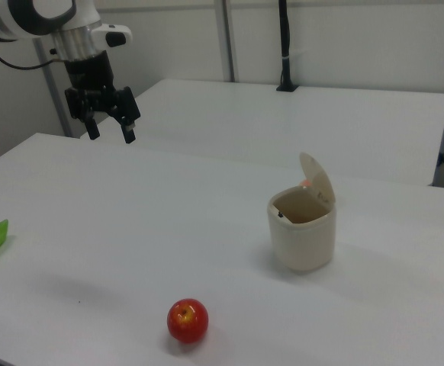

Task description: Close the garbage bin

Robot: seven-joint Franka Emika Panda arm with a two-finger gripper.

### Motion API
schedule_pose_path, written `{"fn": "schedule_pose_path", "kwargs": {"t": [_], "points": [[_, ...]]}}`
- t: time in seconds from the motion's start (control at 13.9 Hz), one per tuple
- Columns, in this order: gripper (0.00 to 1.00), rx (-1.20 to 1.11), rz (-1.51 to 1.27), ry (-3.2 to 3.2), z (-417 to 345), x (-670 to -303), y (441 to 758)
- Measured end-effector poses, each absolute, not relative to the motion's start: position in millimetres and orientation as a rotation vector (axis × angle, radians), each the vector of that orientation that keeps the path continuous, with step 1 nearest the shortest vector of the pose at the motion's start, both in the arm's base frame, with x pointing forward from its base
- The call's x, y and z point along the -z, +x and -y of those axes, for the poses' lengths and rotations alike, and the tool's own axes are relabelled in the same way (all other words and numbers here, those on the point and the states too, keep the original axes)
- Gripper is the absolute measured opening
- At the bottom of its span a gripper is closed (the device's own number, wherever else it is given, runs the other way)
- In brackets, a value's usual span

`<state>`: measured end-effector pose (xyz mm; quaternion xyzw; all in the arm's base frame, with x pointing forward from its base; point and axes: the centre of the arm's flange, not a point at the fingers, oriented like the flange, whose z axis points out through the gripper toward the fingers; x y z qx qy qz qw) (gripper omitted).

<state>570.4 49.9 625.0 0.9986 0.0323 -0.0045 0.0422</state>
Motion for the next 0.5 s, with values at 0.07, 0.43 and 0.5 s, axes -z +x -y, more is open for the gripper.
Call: {"fn": "schedule_pose_path", "kwargs": {"t": [0.07,0.43,0.5], "points": [[1.00,0.014,-0.099,3.055,-49.9,-625.0,570.4],[1.00,0.014,-0.096,3.056,-49.9,-625.0,570.4],[0.98,0.014,-0.096,3.056,-49.9,-625.0,570.4]]}}
